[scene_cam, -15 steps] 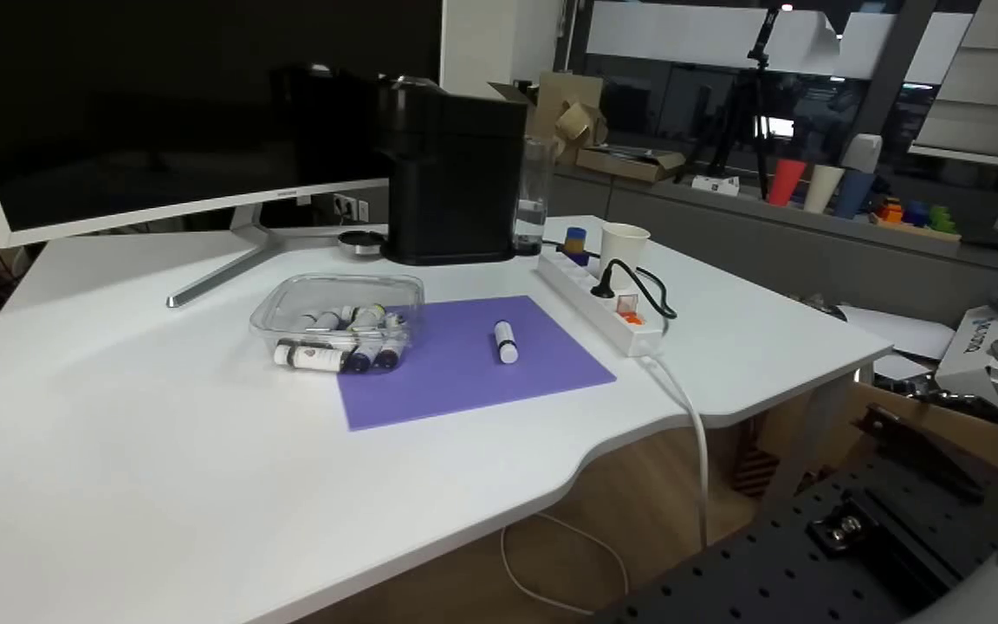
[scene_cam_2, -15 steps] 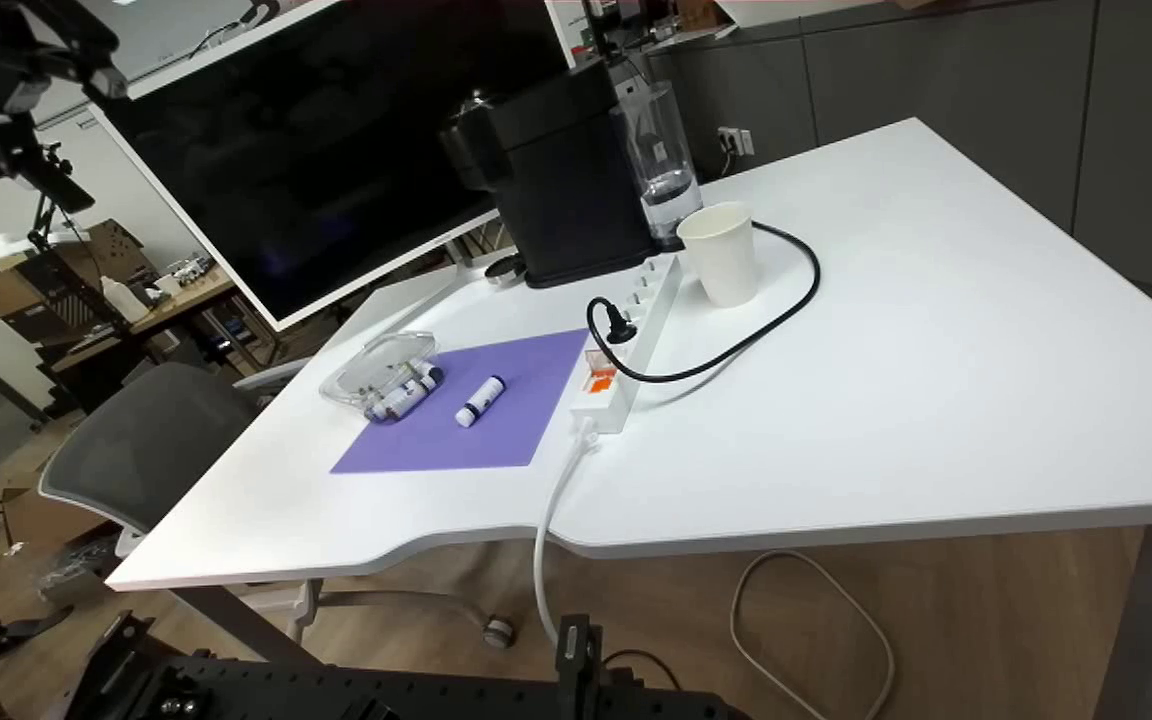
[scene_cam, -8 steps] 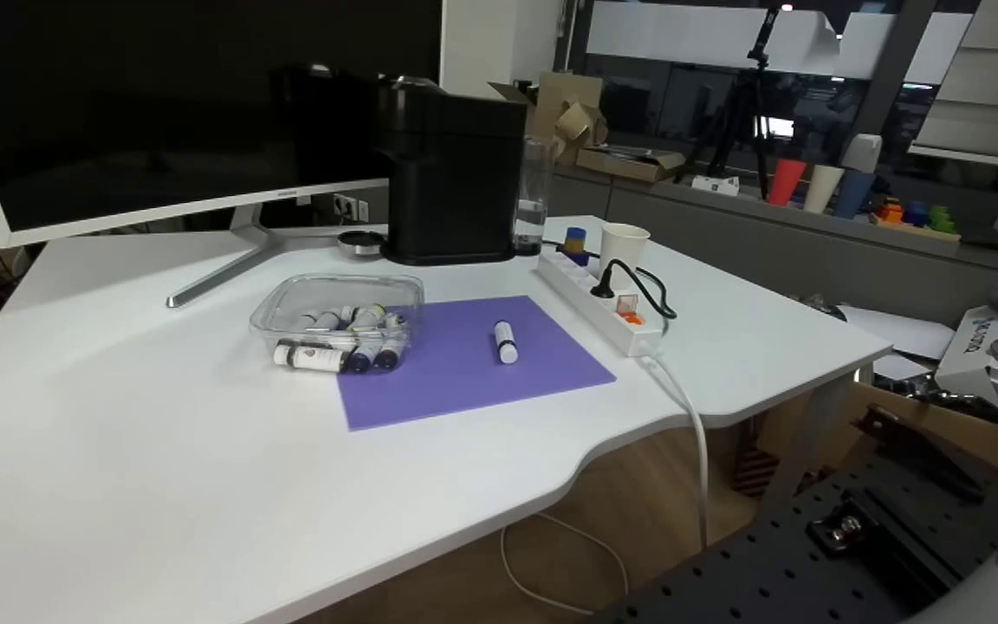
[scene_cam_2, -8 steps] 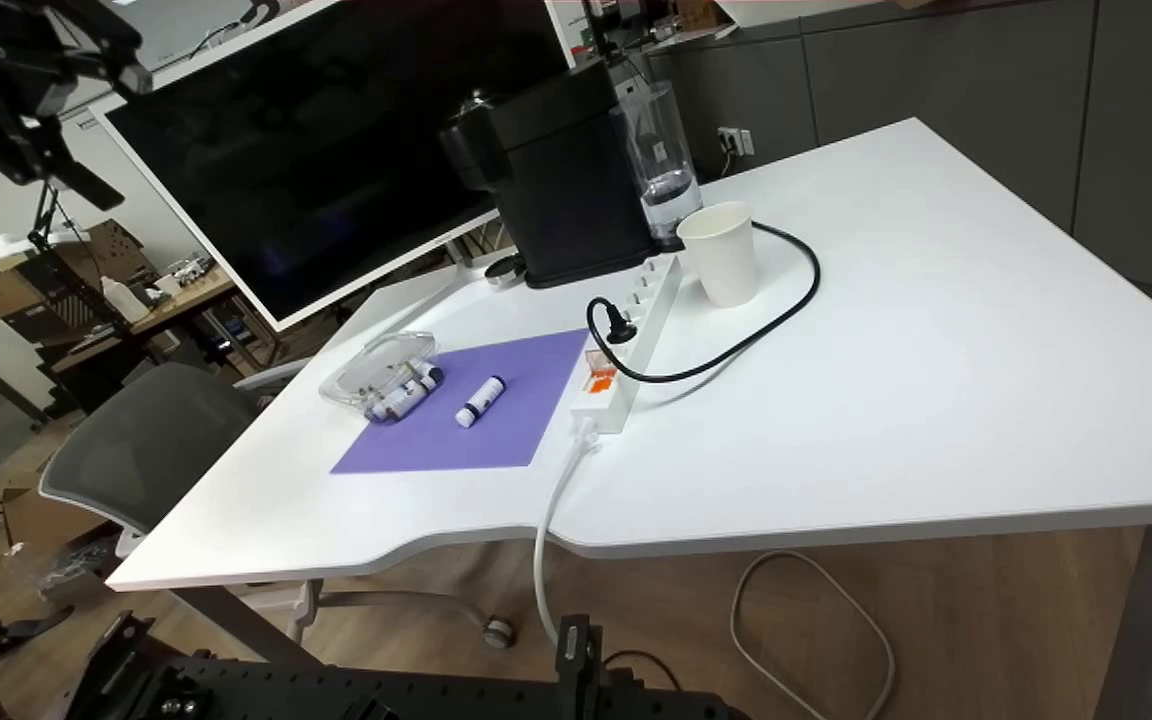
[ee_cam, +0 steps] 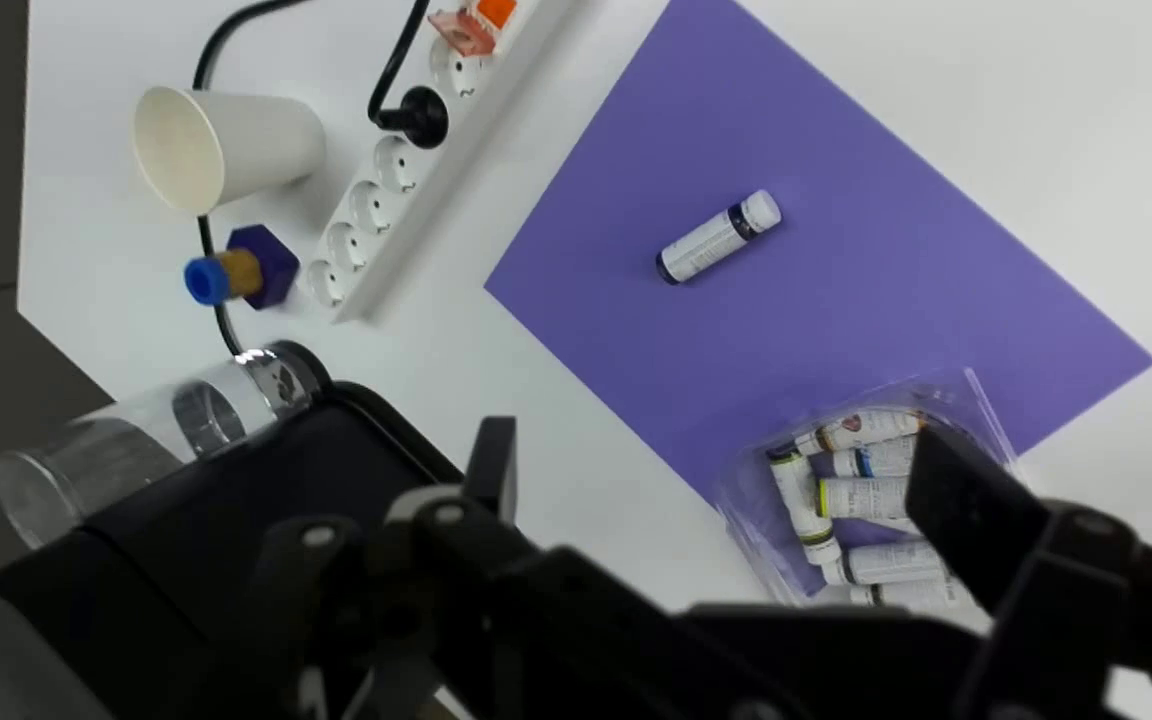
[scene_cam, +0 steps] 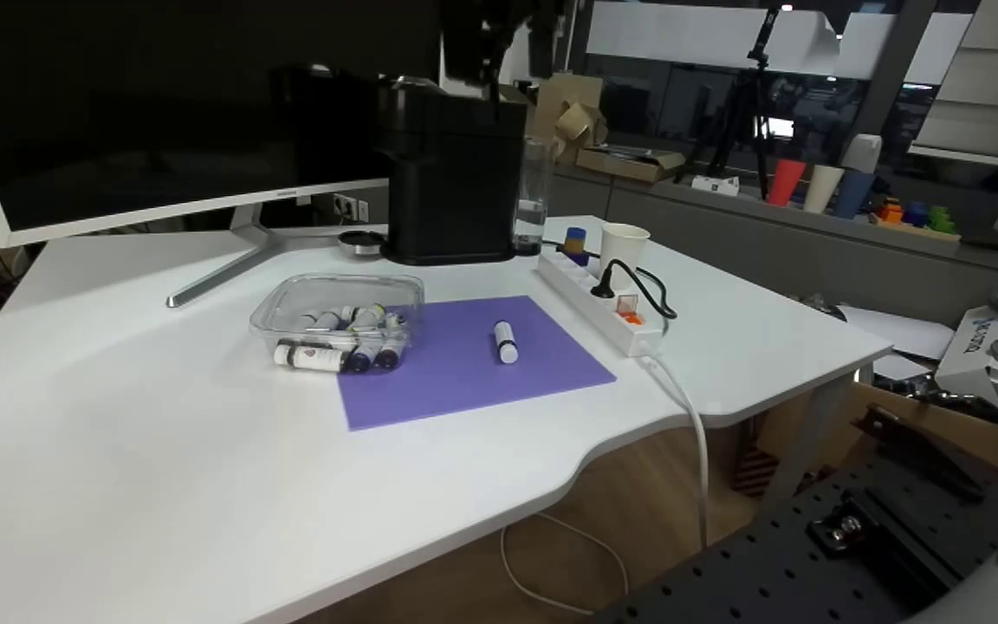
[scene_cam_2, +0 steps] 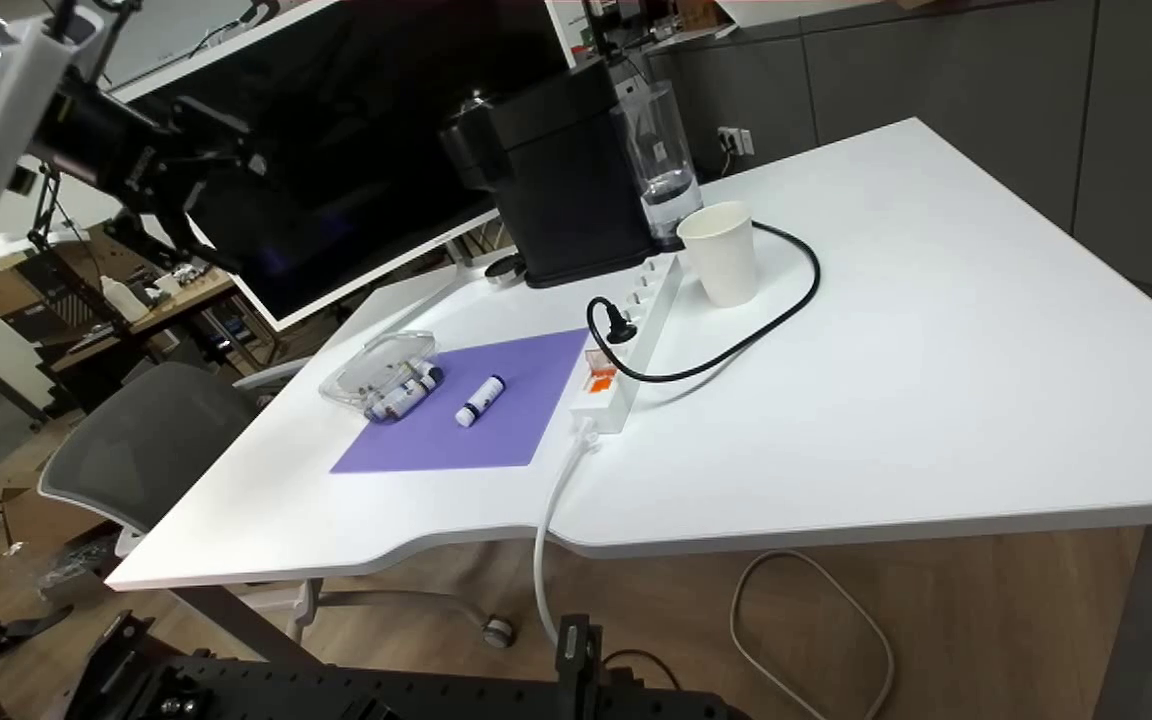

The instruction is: Open the lid of the clear bowl

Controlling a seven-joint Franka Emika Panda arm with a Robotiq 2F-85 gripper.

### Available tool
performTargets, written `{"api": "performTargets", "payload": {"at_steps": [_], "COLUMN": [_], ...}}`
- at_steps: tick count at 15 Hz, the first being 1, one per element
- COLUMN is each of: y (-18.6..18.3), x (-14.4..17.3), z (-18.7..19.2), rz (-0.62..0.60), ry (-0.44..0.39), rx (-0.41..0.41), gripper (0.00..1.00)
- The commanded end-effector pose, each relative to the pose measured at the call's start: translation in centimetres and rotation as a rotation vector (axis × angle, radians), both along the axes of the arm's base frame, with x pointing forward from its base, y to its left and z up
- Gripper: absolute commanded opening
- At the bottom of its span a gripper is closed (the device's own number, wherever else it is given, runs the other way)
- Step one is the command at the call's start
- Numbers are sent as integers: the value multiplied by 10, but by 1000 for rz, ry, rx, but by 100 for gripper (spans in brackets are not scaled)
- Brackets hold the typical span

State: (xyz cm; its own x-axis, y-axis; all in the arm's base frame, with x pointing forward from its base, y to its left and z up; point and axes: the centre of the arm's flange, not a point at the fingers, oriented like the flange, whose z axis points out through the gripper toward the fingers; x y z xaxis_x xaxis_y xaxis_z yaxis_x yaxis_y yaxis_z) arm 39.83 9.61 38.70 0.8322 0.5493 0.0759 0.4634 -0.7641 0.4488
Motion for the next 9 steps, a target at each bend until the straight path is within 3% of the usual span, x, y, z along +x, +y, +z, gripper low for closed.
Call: {"api": "performTargets", "payload": {"at_steps": [1,9], "y": [20,36], "x": [30,43], "z": [-46,-130], "rz": [72,244], "ry": [3,176], "rx": [-48,-179], "gripper": [100,100]}}
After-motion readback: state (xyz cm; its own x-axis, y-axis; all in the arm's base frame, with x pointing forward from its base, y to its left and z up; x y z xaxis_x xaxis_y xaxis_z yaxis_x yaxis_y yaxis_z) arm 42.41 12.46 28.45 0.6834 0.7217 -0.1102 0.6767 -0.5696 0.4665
